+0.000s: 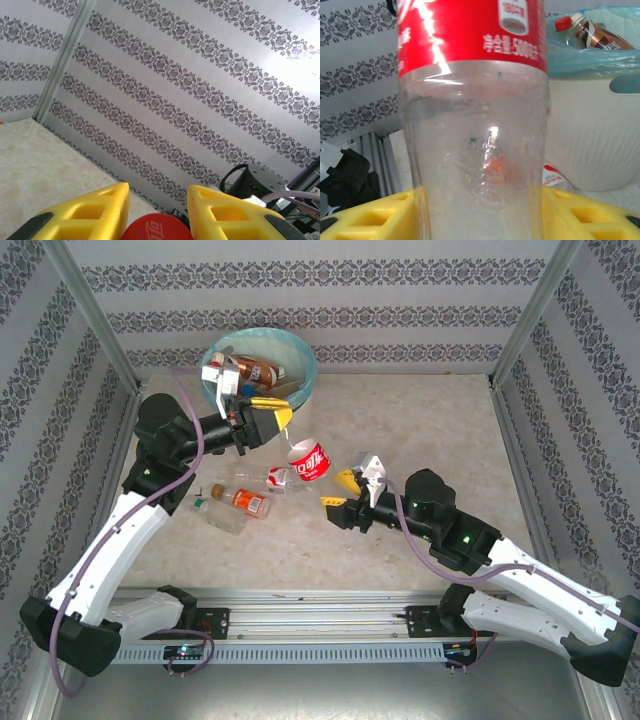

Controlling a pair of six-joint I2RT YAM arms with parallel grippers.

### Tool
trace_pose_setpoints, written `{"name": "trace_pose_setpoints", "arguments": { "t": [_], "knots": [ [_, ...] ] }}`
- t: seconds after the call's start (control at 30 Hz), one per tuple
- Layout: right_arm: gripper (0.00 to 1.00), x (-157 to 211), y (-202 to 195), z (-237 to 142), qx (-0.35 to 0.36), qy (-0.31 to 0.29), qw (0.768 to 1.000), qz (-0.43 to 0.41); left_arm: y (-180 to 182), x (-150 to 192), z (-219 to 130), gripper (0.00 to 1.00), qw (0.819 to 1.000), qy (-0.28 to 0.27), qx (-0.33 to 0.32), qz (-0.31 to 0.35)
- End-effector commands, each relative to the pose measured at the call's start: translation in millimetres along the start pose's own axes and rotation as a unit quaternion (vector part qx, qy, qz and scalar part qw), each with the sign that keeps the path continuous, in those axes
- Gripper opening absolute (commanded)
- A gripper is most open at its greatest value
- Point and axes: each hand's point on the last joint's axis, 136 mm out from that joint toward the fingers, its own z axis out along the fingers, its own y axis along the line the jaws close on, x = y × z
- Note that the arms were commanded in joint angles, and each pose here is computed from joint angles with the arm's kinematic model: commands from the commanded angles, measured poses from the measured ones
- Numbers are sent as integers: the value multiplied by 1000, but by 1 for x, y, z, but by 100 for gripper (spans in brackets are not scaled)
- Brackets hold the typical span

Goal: Put the plastic bottles in the bin

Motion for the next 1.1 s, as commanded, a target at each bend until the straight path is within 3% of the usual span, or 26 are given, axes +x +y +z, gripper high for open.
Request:
{"name": "trace_pose_setpoints", "arguments": {
  "t": [0.0,0.07,0.1,0.13,0.2,0.33,0.57,0.67,0.83,1.07],
  "knots": [
    [69,-14,-4,8,6,-15,1000,22,-20,-12,-13,17,997,-25,-14,78],
    [81,-18,1,11,-3,-16,1000,23,-13,-21,-18,0,993,-39,-57,96],
    [97,-17,1,13,1,-18,1000,20,-8,-29,-20,0,991,-49,-79,100],
    [98,-16,-1,15,18,-22,999,19,-5,-37,-21,0,989,-55,-98,100],
    [98,-18,-19,13,88,-31,995,30,-1,-55,-22,0,984,-69,-131,100],
    [98,-27,-36,3,147,-35,988,22,-2,-87,-34,0,967,-124,-177,133],
    [98,-26,-70,-28,249,-47,967,-8,9,-126,-89,0,893,-186,-345,221],
    [98,-20,-84,-35,281,-61,958,6,11,-135,-101,0,872,-191,-383,238],
    [98,-9,-107,-49,346,-54,936,25,10,-144,-98,0,868,-205,-380,245],
    [98,-6,-103,-51,327,-52,943,34,41,-147,-63,0,872,-177,-370,267]
  ]
}}
